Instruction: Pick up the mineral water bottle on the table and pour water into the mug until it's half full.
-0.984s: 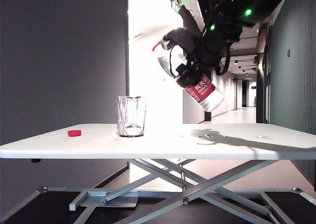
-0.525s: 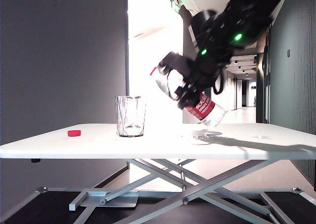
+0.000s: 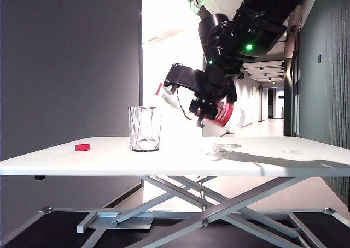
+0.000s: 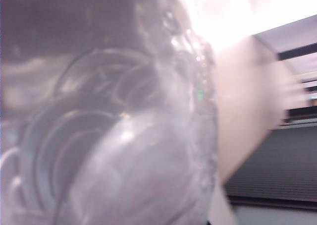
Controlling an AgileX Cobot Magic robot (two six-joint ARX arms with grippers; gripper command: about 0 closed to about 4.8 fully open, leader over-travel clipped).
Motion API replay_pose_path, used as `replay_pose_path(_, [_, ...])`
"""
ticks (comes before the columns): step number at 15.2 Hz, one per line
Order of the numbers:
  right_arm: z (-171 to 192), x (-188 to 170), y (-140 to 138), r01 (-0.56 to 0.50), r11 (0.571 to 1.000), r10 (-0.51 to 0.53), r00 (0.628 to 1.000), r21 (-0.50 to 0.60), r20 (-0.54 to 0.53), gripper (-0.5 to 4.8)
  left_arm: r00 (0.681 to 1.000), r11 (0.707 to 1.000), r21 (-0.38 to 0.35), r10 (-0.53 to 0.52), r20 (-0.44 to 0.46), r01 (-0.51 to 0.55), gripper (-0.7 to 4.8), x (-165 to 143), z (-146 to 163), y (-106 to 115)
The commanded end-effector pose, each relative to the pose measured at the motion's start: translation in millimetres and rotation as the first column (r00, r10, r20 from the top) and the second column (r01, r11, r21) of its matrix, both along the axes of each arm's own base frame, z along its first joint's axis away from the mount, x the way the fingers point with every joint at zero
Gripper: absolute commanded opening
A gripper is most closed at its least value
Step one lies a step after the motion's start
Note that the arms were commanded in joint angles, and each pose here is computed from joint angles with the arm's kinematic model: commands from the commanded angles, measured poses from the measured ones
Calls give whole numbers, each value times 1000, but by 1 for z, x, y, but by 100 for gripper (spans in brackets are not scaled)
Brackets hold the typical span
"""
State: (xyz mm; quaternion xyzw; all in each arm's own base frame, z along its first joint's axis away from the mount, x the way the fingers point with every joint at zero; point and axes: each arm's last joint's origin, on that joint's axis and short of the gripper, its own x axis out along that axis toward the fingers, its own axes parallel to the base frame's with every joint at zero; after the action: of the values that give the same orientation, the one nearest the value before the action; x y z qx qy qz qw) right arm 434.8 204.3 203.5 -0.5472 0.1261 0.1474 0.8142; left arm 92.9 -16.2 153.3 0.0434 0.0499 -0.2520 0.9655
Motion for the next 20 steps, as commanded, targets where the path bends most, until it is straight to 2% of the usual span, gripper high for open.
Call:
replay_pose_path(1, [22, 2, 2, -17, 999, 23, 992, -48, 126, 187, 1000, 1000, 3, -5, 0, 5, -5, 0, 0, 0])
replay_pose_path(4, [23, 2, 2, -10, 992, 28, 989, -124, 144, 174, 1000, 1000, 3, -5, 0, 5, -5, 0, 0, 0])
replay_pose_path(13, [28, 4, 2, -22, 981, 55, 984, -192, 168, 174, 1000, 1000, 3, -6, 0, 6, -5, 0, 0, 0])
replay_pose_path(20, [29, 4, 2, -25, 957, 78, 982, -289, 173, 174, 1000, 1000, 2, -6, 0, 6, -5, 0, 0, 0])
